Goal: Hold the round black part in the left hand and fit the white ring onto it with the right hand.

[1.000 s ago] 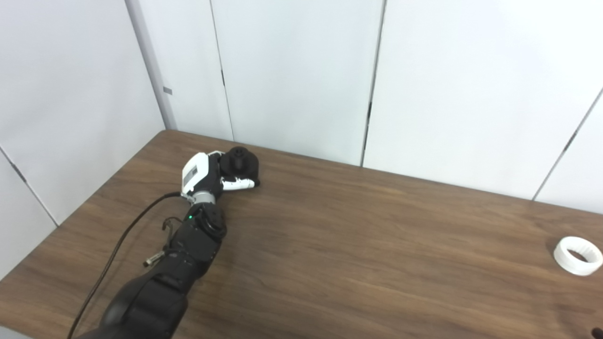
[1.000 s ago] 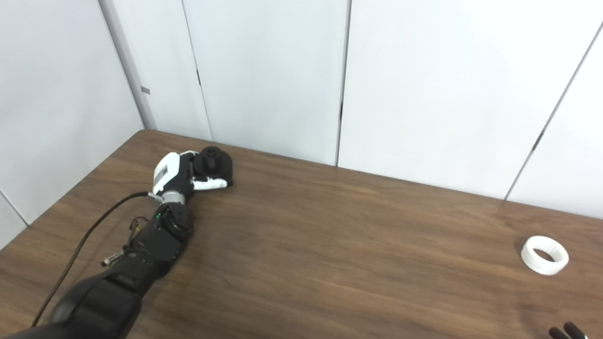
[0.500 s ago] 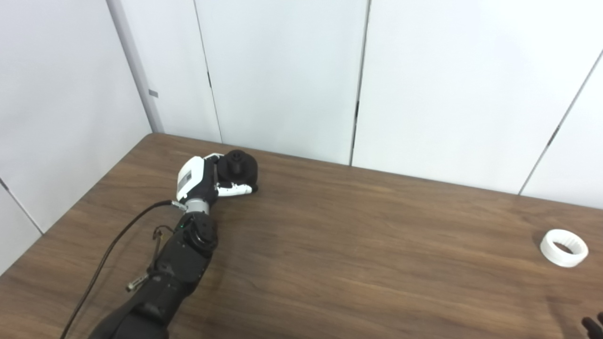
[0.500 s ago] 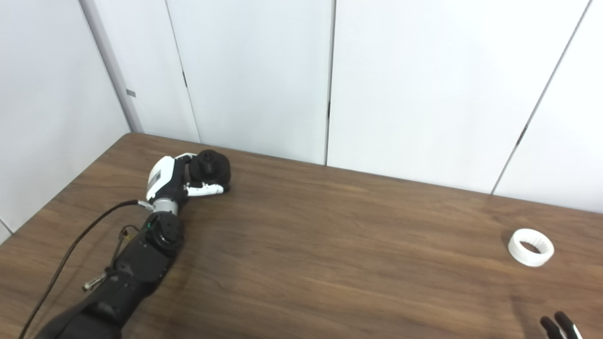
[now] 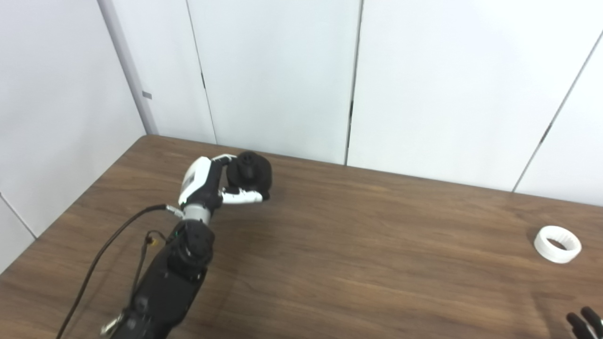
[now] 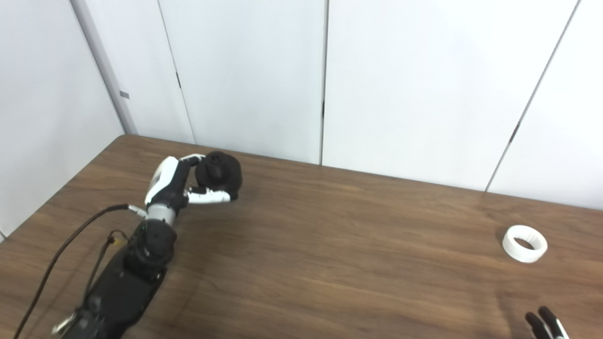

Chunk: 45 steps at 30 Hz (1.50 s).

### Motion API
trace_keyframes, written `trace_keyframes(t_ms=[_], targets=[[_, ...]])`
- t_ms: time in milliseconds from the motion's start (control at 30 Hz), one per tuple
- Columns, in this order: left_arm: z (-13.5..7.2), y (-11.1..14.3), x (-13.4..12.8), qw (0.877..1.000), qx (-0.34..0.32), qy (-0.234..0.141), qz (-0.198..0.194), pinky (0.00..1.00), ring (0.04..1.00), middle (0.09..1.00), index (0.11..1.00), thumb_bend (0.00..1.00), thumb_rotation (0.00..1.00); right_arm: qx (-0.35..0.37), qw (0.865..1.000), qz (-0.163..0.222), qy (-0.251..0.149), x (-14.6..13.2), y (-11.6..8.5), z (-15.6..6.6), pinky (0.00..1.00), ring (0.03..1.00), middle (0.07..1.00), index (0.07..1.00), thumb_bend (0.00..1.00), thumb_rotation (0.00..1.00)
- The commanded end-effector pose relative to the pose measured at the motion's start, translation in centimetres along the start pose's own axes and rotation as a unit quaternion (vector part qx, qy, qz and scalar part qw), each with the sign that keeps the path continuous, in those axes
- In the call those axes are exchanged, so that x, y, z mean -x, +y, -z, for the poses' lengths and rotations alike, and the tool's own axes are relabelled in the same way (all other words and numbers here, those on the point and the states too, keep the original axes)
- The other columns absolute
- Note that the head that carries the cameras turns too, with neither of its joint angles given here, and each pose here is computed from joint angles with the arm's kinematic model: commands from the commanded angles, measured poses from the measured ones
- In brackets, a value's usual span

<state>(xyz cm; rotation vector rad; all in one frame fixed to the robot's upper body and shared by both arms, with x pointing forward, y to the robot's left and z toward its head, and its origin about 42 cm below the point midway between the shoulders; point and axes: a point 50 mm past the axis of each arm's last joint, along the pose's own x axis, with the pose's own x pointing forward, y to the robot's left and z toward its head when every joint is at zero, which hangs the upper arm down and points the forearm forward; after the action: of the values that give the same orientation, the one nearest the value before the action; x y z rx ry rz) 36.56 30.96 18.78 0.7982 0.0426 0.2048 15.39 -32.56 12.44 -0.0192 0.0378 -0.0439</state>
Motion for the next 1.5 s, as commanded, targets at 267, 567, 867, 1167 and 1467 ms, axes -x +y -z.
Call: trace_keyframes(t_ms=[267,567,867,1167,1467], targets=[[-4.9,-0.8,5.7,0.994,0.022,-0.101,0.038,1.0,0.954,0.849,0.485,0.52,0.05,0.001,1.0,0.006,-0.018,0.3,1.6,-1.9,1.0,0.999,0.958,0.924,0.63,0.95],[-5.8,-2.9,10.3,0.986,0.017,-0.147,0.074,1.0,0.965,0.859,0.483,0.52,0.06,0.006,1.0,0.006,-0.027,0.3,2.4,-2.5,1.0,1.0,0.974,0.923,0.64,0.93],[-5.5,-4.5,13.7,0.977,0.008,-0.186,0.106,1.0,0.973,0.855,0.483,0.52,0.06,-0.003,1.0,0.008,-0.027,-0.2,3.6,-2.6,1.0,1.0,0.979,0.903,0.67,0.89],[-5.4,-7.3,16.4,0.968,0.017,-0.212,0.136,1.0,0.954,0.838,0.484,0.52,0.06,-0.007,1.0,0.006,-0.027,-0.6,4.1,-3.0,1.0,1.0,0.985,0.914,0.69,0.89],[-6.0,-10.5,18.4,0.966,0.037,-0.202,0.16,1.0,0.945,0.831,0.485,0.52,0.06,0.003,1.0,0.012,-0.029,-0.8,3.3,-3.8,1.0,1.0,0.966,0.904,0.69,0.9]])
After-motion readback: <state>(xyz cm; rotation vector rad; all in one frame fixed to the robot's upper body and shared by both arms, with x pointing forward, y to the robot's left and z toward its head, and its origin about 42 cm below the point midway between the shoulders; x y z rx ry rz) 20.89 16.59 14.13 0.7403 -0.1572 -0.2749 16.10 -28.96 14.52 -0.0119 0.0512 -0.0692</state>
